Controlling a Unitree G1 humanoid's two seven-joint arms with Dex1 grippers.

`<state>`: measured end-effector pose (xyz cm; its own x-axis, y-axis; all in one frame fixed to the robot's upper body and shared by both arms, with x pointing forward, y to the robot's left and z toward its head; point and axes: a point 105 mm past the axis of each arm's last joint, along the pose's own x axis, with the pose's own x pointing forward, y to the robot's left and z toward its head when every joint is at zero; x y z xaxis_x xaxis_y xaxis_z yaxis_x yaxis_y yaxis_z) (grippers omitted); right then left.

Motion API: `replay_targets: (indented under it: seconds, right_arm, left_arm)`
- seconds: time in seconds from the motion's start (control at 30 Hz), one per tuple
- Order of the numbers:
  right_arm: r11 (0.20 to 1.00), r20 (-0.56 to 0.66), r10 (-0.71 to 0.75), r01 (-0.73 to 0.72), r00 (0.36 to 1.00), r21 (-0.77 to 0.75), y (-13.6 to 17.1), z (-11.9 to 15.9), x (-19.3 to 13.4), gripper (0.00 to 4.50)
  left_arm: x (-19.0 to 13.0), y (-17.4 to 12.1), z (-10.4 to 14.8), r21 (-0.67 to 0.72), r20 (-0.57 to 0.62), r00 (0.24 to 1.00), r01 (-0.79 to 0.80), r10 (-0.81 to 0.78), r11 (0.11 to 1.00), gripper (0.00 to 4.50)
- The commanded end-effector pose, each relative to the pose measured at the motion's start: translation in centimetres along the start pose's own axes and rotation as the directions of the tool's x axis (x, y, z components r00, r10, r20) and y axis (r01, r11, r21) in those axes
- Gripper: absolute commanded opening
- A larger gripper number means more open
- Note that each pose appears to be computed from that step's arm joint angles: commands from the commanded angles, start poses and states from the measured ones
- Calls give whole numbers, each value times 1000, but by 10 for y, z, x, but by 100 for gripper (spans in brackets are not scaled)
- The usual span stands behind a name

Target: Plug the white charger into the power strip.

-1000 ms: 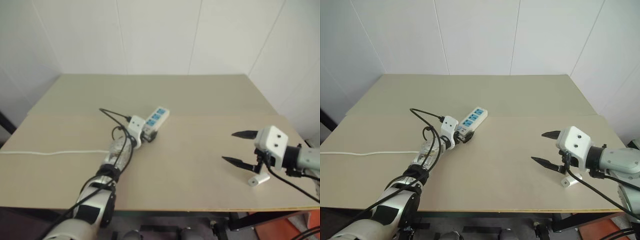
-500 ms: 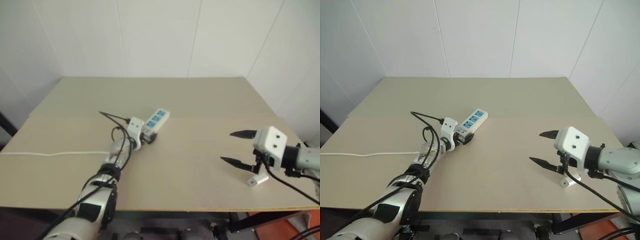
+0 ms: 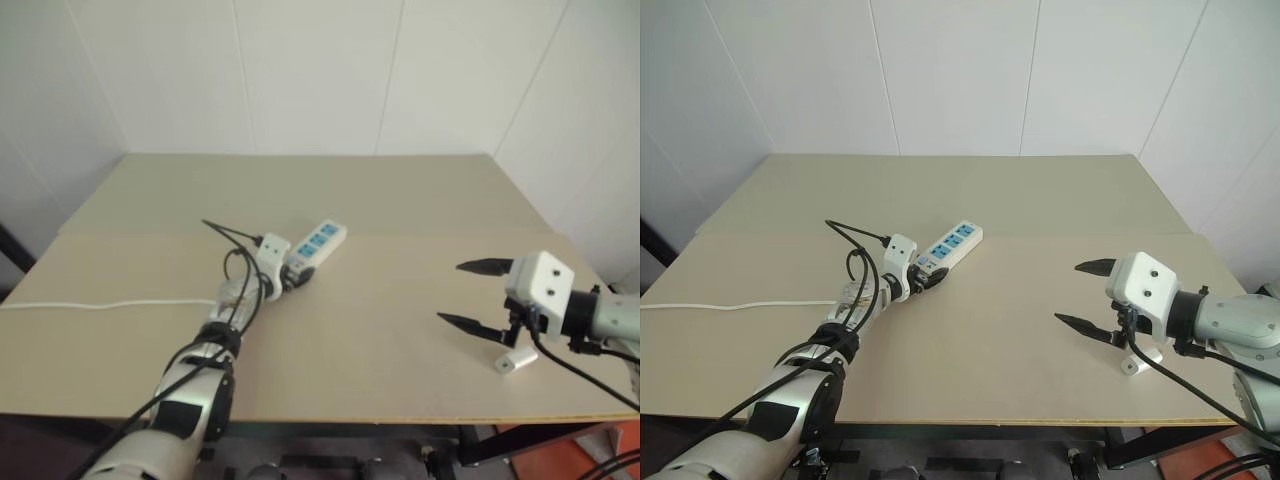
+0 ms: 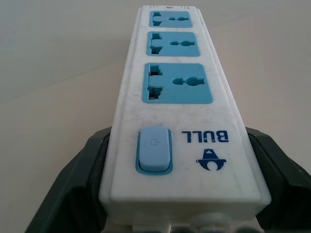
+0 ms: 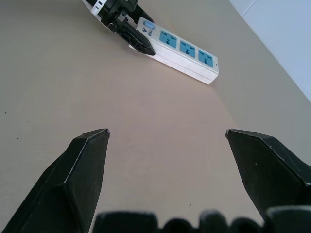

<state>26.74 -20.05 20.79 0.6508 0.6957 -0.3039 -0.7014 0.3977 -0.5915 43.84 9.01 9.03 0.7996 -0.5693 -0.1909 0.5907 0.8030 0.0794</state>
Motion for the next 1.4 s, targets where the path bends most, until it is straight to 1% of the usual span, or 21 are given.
replay_targets:
  seconds: [0.03,0.1,0.27,0.37,0.43,0.5,0.57,0.63,0.7,0.8,0.97,1.07,1.2,1.3,1.4]
  right_arm:
    - [999,27,-36,37,999,-39,-8,13,-5,450]
    - [999,16,-33,33,999,-38,-8,10,-6,450]
    - [999,0,-28,28,1000,-38,-10,6,-10,450]
    - [999,-10,-23,22,1000,-36,-10,3,-12,450]
    - [999,-13,-20,19,1000,-36,-10,3,-12,450]
    - [999,-14,-13,12,1000,-36,-10,2,-12,450]
    - [999,-17,-8,7,1000,-36,-10,2,-13,450]
    - [999,-29,0,-1,1000,-37,-10,0,-15,450]
    - [999,-44,10,-12,999,-39,-11,-2,-17,450]
    - [998,-77,43,-46,996,-42,-10,-6,-22,450]
    - [993,-148,103,-110,984,-40,-11,-17,-32,450]
    - [985,-237,138,-158,962,-64,-11,-30,-35,450]
    - [975,-288,188,-214,939,-61,-11,-37,-39,450]
    - [960,-323,246,-276,914,-49,-8,-43,-44,450]
    - [941,-362,294,-335,885,-54,-8,-46,-50,450]
  left_arm:
    - [-2,-16,-18,15,-47,994,100,-99,995,331]
    - [-8,-23,-16,77,-53,979,199,-196,977,331]
    - [-28,-37,-7,150,-68,907,420,-415,895,331]
    - [-47,-46,4,198,-76,836,546,-543,814,331]
    - [-58,-51,9,217,-79,797,600,-599,770,331]
    - [-73,-62,13,238,-75,735,670,-674,703,331]
    - [-83,-70,14,252,-76,694,708,-716,660,331]
    - [-90,-77,11,271,-76,672,725,-737,633,331]
    - [-93,-83,5,303,-68,675,715,-734,630,331]
    - [-98,-90,-3,298,-64,661,727,-748,618,331]
    - [-99,-95,-13,331,-119,651,738,-749,589,331]
    - [-98,-95,-14,333,-127,644,744,-754,580,331]
    - [-95,-96,-17,334,-141,642,747,-754,574,331]
    - [-93,-96,-20,340,-163,640,750,-751,567,331]
    - [-92,-96,-21,331,-158,641,751,-751,571,331]
